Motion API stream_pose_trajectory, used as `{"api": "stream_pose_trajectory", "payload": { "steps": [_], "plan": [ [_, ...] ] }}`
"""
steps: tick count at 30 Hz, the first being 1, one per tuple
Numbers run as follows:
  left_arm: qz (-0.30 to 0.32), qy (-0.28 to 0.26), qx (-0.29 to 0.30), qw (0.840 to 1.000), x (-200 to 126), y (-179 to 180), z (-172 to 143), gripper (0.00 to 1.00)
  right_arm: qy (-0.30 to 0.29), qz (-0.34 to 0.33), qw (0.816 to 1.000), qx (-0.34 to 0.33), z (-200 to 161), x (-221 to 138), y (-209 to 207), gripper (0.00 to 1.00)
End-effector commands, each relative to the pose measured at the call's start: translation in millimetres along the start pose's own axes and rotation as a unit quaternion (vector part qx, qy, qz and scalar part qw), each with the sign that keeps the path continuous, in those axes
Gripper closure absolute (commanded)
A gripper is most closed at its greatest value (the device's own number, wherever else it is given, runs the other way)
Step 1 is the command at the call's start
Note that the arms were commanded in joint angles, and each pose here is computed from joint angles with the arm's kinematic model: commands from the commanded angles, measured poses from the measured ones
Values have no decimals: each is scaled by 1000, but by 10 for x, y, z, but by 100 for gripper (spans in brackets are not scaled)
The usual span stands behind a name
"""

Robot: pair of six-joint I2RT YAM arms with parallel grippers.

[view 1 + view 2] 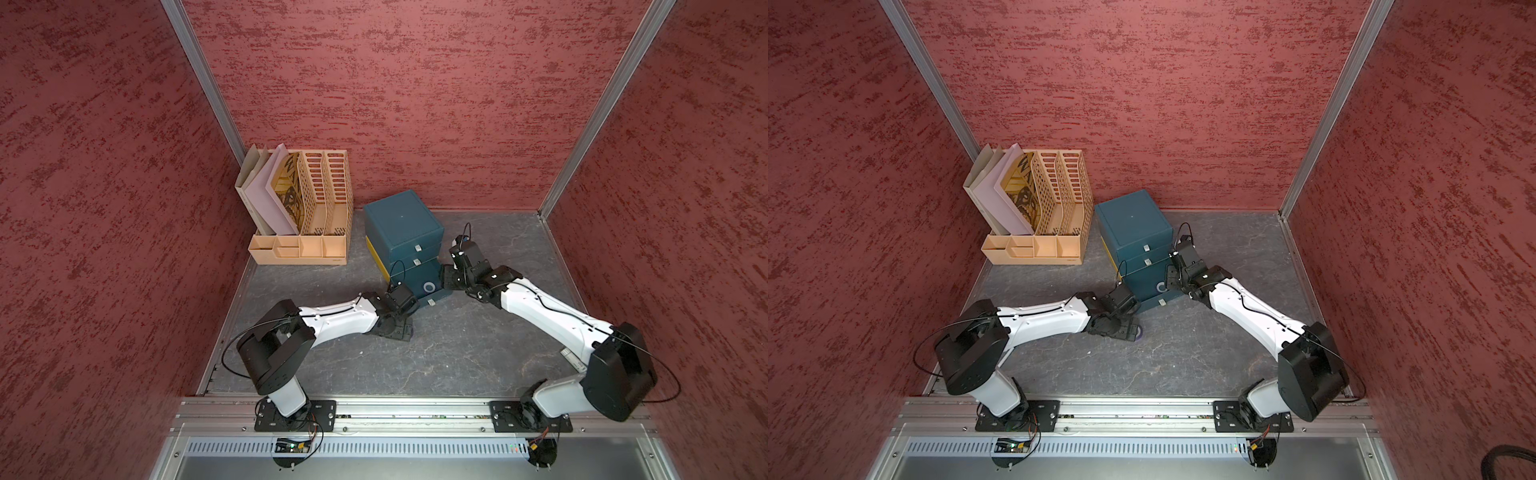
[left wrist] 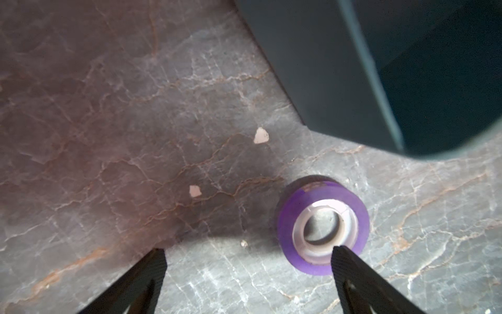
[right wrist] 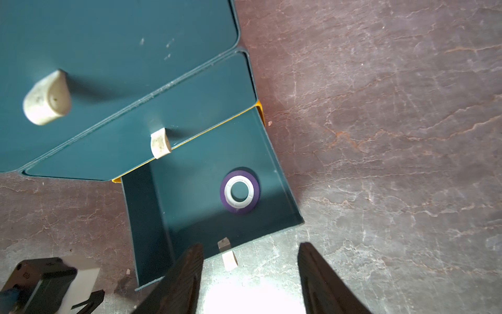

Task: Place the transparent tape into the drawer according to color
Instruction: Pick up the tape at the center of the board.

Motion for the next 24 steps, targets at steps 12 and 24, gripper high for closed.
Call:
{"api": "stream_pose_trajectory", "payload": {
  "steps": [12, 24],
  "plan": [
    [40, 32, -1, 999, 94, 77, -78, 4, -15, -8, 1000, 10, 19, -74, -74, 38],
    [25, 82, 13, 996, 98, 49, -63, 14, -11, -7, 1000, 7, 4, -75, -80, 38]
  ]
}}
Point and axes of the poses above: each gripper's point midway between its finger pads, its own x axis out along the fingers, its own y axis along the line the jaws close on, z = x × y, the point moved 5 cm from there along -x, back along the fingers, and after that the axes turned 1 degree about x, right-handed, at the moved point
